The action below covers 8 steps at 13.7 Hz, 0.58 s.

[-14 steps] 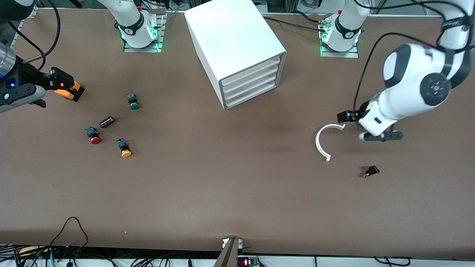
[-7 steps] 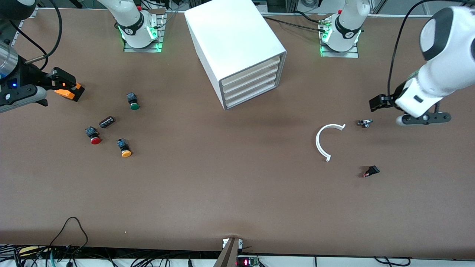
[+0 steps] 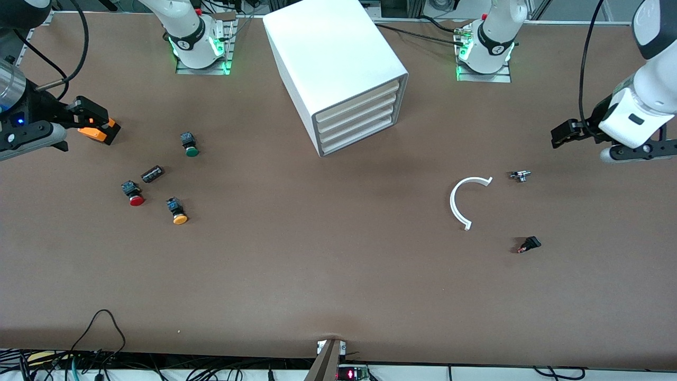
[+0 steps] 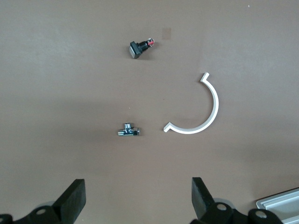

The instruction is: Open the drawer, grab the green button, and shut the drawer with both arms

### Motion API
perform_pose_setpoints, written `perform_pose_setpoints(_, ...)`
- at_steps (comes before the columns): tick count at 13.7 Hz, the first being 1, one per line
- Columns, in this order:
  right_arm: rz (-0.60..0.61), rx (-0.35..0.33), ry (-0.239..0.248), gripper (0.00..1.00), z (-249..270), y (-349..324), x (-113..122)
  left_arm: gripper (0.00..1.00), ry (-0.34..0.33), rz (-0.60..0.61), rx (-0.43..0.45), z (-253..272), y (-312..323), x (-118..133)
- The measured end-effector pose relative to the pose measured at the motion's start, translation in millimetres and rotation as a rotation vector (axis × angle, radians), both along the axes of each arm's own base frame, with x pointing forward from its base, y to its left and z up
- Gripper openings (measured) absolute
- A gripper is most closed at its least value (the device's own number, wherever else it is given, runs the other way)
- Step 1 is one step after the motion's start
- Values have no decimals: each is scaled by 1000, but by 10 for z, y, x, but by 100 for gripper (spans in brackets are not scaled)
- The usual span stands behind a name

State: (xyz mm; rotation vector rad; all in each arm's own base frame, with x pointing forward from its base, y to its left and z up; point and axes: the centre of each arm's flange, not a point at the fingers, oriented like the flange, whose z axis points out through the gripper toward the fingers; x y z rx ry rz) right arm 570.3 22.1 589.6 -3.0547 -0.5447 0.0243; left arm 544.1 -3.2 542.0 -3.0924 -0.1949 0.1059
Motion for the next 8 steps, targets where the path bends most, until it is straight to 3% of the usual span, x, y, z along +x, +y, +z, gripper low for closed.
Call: perform_pose_setpoints(8,-1,0,1,100,-1,0,-2,100,-39,13,-3,184,105,39)
